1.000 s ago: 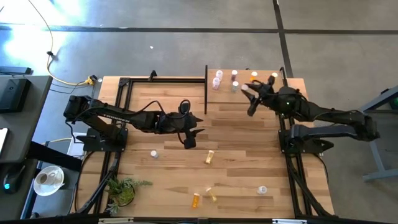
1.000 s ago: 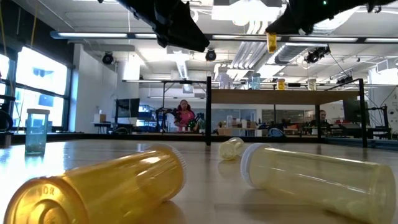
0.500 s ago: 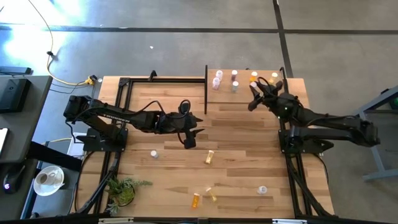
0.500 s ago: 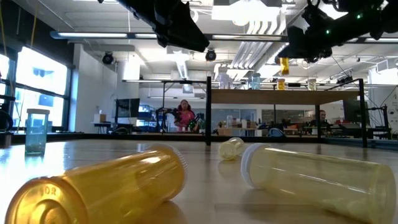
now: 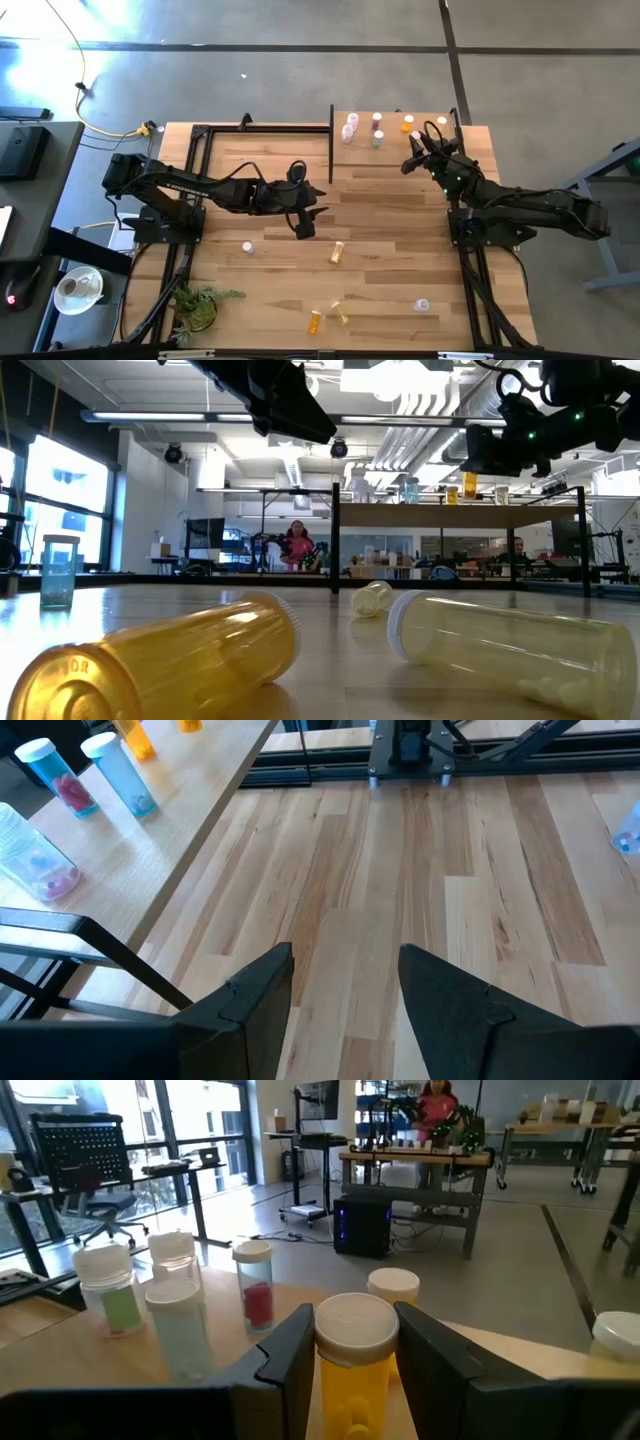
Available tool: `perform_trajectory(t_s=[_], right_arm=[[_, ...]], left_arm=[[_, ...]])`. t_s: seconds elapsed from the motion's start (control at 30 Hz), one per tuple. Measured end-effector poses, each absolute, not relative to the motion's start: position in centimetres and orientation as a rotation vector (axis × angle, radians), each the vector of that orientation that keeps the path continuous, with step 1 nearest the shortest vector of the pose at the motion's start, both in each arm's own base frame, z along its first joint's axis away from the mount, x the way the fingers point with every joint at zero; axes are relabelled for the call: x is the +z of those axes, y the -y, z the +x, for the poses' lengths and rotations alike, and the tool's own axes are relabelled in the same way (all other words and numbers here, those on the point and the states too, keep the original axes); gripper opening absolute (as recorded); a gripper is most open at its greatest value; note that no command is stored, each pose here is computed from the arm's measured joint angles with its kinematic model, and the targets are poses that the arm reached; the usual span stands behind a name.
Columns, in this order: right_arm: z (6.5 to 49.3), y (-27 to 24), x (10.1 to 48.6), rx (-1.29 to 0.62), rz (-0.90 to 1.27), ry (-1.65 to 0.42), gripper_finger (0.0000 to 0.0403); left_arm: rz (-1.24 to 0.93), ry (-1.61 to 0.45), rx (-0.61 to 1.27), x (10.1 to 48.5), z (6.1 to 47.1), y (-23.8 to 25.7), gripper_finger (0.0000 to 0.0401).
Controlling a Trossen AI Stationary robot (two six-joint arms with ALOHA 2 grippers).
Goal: Pick and place medicine bottles onto shelf by color
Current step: Put the top orange pill bottle on the shelf aligned with the other orange pill bottle
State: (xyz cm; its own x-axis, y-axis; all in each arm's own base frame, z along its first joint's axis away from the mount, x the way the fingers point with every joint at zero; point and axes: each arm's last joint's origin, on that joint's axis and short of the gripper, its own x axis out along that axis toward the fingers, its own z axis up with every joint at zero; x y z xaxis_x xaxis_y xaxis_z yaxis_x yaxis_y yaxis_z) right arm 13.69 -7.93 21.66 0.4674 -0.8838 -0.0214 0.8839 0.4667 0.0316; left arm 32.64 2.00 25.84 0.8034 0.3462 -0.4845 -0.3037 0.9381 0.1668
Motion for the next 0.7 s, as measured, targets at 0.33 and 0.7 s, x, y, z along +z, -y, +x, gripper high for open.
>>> perform_trajectory(t_s=[0.33, 0.7], right_arm=[[14.3, 8.8, 20.5, -1.059, 0.03, -0.087, 0.0114], [14.5, 9.1, 20.4, -1.059, 0.034, -0.083, 0.0114]], left_arm=[[0.082, -0.533, 0.349, 25.9, 32.7, -2.0, 0.0172], [0.082, -0.532, 0.349, 25.9, 32.7, -2.0, 0.0172]])
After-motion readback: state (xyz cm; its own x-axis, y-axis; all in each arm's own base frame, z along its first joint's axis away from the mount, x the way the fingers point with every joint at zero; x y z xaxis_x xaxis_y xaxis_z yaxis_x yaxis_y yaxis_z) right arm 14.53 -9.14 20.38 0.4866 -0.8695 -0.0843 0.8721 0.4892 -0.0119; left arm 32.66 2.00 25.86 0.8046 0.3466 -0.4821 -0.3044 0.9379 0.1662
